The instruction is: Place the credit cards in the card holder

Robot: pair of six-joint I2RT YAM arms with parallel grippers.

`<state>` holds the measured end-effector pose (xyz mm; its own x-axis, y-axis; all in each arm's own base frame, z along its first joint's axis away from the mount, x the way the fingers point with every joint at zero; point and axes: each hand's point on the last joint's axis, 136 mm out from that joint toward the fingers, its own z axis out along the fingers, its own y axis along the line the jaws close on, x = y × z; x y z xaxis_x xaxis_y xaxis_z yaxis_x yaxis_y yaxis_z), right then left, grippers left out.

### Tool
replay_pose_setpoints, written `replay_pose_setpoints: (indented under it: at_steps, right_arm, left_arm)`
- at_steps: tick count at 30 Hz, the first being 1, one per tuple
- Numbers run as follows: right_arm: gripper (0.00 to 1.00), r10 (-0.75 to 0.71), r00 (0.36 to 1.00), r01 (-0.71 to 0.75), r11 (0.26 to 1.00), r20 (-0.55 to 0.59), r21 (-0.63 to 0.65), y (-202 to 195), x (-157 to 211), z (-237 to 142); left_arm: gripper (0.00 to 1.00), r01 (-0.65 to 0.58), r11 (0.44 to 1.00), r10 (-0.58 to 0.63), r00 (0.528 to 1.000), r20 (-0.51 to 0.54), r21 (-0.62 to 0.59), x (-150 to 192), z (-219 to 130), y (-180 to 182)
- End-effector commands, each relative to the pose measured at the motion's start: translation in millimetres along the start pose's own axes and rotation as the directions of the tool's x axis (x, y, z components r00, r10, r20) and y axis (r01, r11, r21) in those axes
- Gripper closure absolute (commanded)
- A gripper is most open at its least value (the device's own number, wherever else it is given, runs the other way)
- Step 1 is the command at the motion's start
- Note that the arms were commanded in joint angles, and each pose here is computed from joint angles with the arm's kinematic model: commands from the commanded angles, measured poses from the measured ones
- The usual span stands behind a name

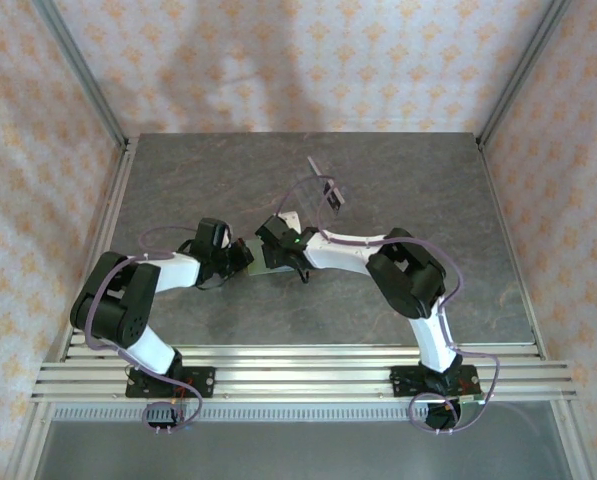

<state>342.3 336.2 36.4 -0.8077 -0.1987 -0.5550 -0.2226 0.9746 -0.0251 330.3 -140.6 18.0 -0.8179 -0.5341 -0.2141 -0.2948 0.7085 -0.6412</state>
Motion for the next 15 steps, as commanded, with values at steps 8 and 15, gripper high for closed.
replay_pose_setpoints:
  at_steps: [8,15]
  right_arm:
    - [0.01,-0.043,0.999,0.044,0.992,0.017,-0.116,16.4,-19.7,-28.3]
    - [0.01,-0.073,0.997,0.073,0.994,-0.004,-0.076,12.2,-13.2,-15.4]
  left_arm:
    - [1.00,0.027,0.996,-0.036,0.994,-0.107,-0.088,48.0,-1.3,22.5]
    - [1.00,0.049,0.997,-0.056,0.994,-0.098,-0.066,48.4,-5.6,18.4]
